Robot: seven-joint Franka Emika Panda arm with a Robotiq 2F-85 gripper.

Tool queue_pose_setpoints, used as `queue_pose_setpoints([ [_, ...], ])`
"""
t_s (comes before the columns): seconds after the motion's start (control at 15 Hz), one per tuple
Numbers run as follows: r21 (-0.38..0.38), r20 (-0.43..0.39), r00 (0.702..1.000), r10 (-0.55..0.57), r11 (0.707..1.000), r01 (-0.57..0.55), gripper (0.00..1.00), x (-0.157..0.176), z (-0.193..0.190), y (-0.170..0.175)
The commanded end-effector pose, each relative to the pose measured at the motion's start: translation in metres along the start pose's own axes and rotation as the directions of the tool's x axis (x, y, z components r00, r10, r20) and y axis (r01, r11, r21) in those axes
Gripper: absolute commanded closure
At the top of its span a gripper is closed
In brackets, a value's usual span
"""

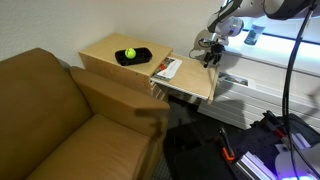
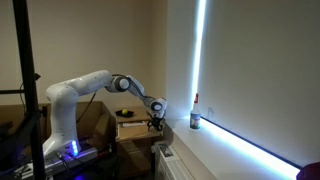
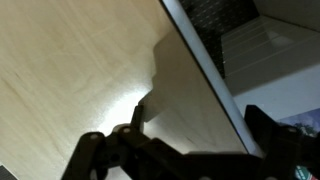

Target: Put the green ball on the black dish and then close the sliding drawer

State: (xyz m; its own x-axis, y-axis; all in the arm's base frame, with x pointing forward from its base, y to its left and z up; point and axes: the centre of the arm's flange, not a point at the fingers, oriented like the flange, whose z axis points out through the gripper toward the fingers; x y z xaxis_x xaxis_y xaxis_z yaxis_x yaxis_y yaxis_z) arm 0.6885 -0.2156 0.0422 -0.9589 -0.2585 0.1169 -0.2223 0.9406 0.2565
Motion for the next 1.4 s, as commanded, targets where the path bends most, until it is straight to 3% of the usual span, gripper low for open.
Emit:
queue_pose_setpoints([
  [0.0, 0.109, 0.103, 0.995, 0.006, 0.994, -0.017, 0.0, 0.038, -0.037, 0.025],
  [0.07, 0.137, 0.021, 0.998, -0.053, 0.989, 0.049, 0.0, 0.053, -0.034, 0.041],
  [0.13, -0.084, 0.053, 0.992, -0.112, 0.99, 0.116, 0.0, 0.055, -0.026, 0.044],
  [0.2, -0.069, 0.041, 0.991, -0.127, 0.989, 0.13, 0.0, 0.059, -0.019, 0.043],
  [0.27, -0.058, 0.108, 0.991, 0.084, 0.995, -0.078, 0.0, 0.062, -0.02, 0.036],
  [0.33, 0.0, 0.0, 1.0, -0.001, 1.0, 0.001, 0.0, 0.0, 0.0, 0.0],
  [0.6, -0.018, -0.015, 1.0, -0.002, 1.0, 0.001, 0.0, -0.005, 0.012, -0.001],
  [0.67, 0.097, 0.094, 0.994, 0.063, 0.993, -0.072, 0.0, 0.0, -0.001, -0.012],
  [0.73, 0.115, 0.094, 0.995, 0.016, 0.993, -0.027, 0.0, 0.03, -0.041, 0.004],
  [0.93, 0.171, 0.031, 0.997, -0.075, 0.983, 0.068, 0.0, 0.058, -0.038, 0.035],
  [1.0, 0.009, 0.087, 0.986, -0.139, 0.99, 0.139, 0.0, 0.061, -0.04, 0.036],
  [1.2, -0.018, 0.11, 0.953, -0.283, 0.958, 0.286, 0.0, 0.075, -0.038, 0.058],
  [1.27, -0.018, 0.185, 0.976, -0.118, 0.992, 0.123, 0.0, 0.082, -0.047, 0.061],
  [1.33, 0.042, 0.225, 0.967, -0.121, 0.993, 0.114, 0.0, 0.086, -0.066, 0.054],
])
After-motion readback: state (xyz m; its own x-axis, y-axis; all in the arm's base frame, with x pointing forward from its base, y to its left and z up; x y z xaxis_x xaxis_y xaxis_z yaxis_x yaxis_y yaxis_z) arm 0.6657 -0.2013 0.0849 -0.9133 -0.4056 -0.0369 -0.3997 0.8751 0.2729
